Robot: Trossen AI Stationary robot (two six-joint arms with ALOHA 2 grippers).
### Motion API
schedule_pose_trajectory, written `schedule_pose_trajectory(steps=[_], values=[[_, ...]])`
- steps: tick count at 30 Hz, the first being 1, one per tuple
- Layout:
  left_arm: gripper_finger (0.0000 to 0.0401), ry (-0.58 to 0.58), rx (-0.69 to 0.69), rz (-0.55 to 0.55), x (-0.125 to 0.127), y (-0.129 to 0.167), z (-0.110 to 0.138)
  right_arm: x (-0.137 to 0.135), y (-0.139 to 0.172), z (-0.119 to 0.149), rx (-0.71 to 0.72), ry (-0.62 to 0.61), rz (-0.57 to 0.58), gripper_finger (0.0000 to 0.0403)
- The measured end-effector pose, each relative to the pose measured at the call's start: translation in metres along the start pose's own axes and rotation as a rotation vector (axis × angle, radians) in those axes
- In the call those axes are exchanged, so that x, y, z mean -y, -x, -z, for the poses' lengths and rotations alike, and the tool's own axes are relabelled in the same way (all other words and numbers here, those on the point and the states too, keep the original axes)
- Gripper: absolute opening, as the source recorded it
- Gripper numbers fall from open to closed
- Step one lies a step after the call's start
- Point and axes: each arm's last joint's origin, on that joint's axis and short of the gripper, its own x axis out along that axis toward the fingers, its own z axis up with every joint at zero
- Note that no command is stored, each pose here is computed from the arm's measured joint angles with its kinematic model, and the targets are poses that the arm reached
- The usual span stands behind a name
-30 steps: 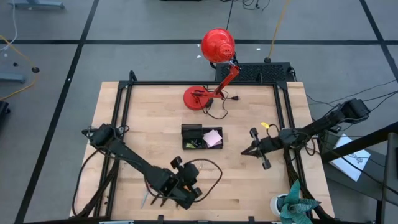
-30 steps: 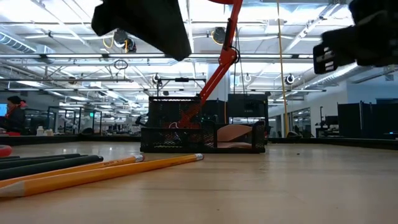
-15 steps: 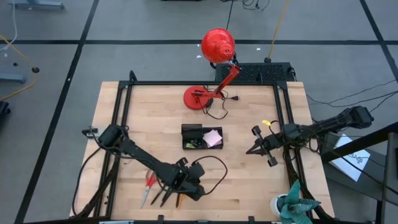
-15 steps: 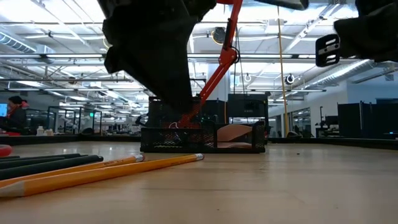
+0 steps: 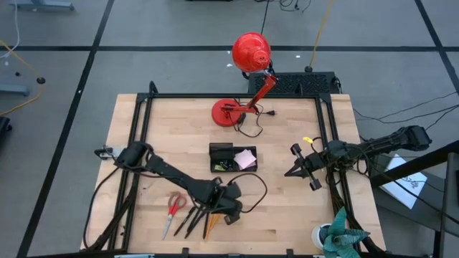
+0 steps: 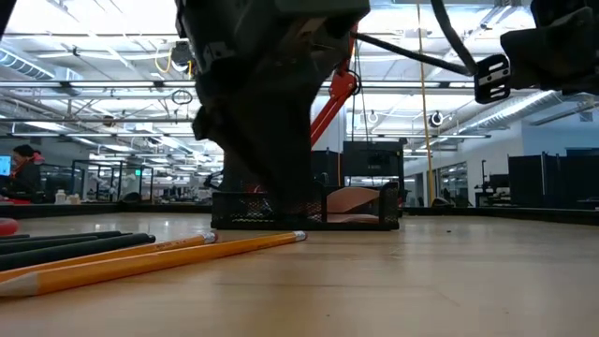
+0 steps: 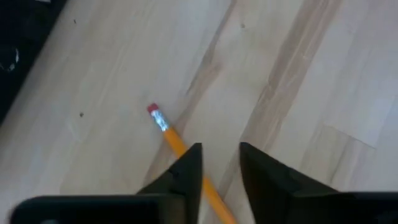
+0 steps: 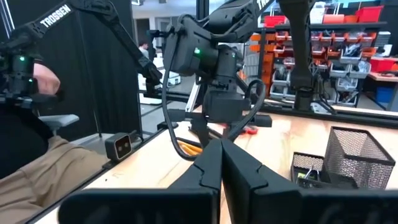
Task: Pick and place office supplies into organizer
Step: Put the right yellow pencil into the desk organizer
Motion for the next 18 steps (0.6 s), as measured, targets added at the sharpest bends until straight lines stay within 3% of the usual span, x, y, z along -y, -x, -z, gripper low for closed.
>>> schedule_pose_trajectory(steps=[5,8,12,18], values=[[0.0205,0.01,0.005,-0.005,-0.004,-0.001,-0.005,0.0,0.0,0.0,0.0,0.0,0.0,0.0],[0.0235,0.04,0.0,0.001,-0.007,-0.002,-0.009,0.0,0.0,0.0,0.0,0.0,0.0,0.0],[0.0244,0.05,-0.01,-0.01,-0.012,-0.003,-0.012,0.0,0.0,0.0,-0.001,-0.001,0.001,0.0],[0.0227,0.024,-0.071,-0.075,-0.018,-0.003,-0.005,0.0,0.0,0.0,-0.002,-0.005,0.002,0.0]])
